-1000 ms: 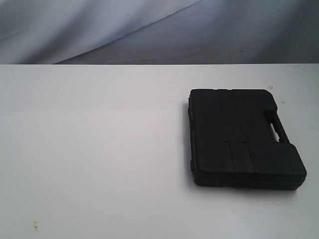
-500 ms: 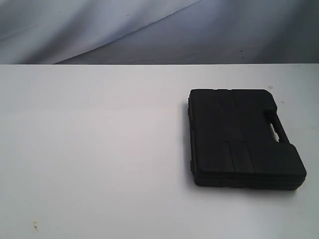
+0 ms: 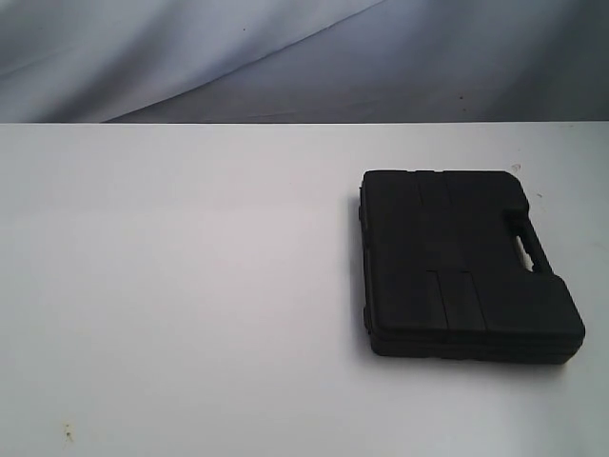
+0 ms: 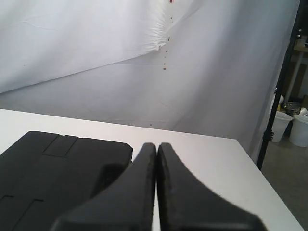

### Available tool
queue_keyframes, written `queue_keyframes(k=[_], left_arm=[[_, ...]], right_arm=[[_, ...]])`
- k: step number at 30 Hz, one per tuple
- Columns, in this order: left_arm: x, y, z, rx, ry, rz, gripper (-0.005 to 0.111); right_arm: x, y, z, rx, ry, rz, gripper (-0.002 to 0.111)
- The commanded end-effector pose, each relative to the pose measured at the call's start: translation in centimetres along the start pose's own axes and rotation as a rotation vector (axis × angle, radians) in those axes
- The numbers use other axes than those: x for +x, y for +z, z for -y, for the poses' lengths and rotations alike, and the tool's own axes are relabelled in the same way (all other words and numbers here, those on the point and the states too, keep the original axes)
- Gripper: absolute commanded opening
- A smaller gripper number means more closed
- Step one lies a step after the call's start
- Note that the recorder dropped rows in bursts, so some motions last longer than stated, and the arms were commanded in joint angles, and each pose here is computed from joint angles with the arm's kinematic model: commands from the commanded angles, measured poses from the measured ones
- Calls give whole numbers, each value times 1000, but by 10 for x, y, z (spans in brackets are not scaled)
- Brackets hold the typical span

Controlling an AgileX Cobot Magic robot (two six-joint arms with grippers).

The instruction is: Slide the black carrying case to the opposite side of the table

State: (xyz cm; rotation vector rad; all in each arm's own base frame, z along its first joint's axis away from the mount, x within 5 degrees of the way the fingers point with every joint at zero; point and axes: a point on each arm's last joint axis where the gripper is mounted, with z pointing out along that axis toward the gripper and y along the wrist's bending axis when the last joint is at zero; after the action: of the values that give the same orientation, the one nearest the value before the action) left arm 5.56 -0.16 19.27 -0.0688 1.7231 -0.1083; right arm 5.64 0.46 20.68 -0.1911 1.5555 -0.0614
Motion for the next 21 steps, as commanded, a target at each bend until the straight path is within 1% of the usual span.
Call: queue_keyframes(k=[1,21], left_arm=[[1,0,0,-3,2,4,29],[1,0,0,-3,2,4,29]], right_arm=[[3,0,0,4,11,-19,0],[4,0,0,2,11,-35,0]])
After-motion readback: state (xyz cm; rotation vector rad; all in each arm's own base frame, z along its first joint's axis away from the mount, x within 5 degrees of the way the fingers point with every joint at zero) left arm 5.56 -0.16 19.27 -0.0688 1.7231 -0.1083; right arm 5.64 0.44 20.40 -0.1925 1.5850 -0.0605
